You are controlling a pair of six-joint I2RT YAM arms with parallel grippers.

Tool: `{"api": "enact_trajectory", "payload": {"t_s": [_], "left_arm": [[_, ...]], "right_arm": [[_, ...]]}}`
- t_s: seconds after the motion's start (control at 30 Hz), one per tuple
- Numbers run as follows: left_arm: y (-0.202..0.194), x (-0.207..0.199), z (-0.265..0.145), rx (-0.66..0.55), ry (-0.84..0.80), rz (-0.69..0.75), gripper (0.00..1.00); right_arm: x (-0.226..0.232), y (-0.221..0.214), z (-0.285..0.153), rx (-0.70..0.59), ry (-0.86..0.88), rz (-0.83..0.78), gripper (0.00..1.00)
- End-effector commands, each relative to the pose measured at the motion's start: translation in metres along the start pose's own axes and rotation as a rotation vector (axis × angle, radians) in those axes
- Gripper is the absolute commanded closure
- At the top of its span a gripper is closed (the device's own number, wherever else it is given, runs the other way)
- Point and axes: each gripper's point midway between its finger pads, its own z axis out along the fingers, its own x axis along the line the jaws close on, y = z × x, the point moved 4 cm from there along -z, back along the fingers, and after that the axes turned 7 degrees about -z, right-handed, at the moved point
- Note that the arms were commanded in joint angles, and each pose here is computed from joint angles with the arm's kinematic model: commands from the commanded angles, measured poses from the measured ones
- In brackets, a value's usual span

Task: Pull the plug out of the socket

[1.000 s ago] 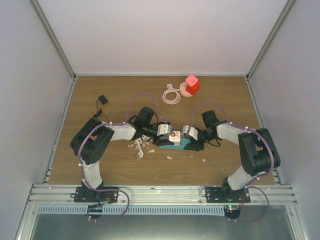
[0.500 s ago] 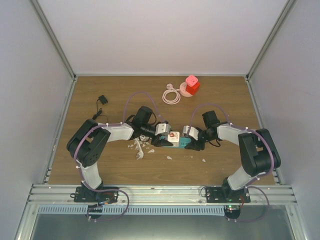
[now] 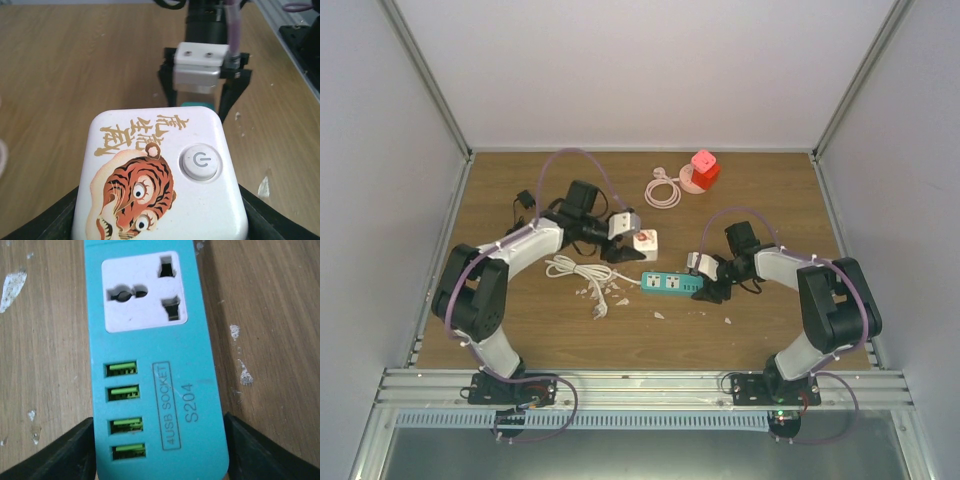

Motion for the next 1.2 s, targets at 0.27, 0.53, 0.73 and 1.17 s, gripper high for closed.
{"api": "enact_trajectory", "payload": {"t_s": [0.27, 0.53, 0.73, 1.17], "left_arm": [[0.0, 0.059, -0.128, 0.247, 0.303, -0.165, 0.6], [-0.048, 0.097, -0.22, 0.55, 0.577, -0.355, 0.6], [-0.084, 0.111, -0.272, 0.704, 0.673, -0.504, 0.58], [-0.165, 0.138, -0.326, 0.957, 0.745, -0.699, 0.53]], "right_arm": [[-0.011, 0.018, -0.02, -0.011, -0.026, -0.018, 0.08], [-0.024, 0.037, -0.034, -0.048, -0.051, -0.031, 0.01], [-0.032, 0.047, -0.036, -0.077, -0.039, -0.015, 0.01], [-0.039, 0.063, -0.033, -0.076, 0.005, 0.028, 0.0]]}}
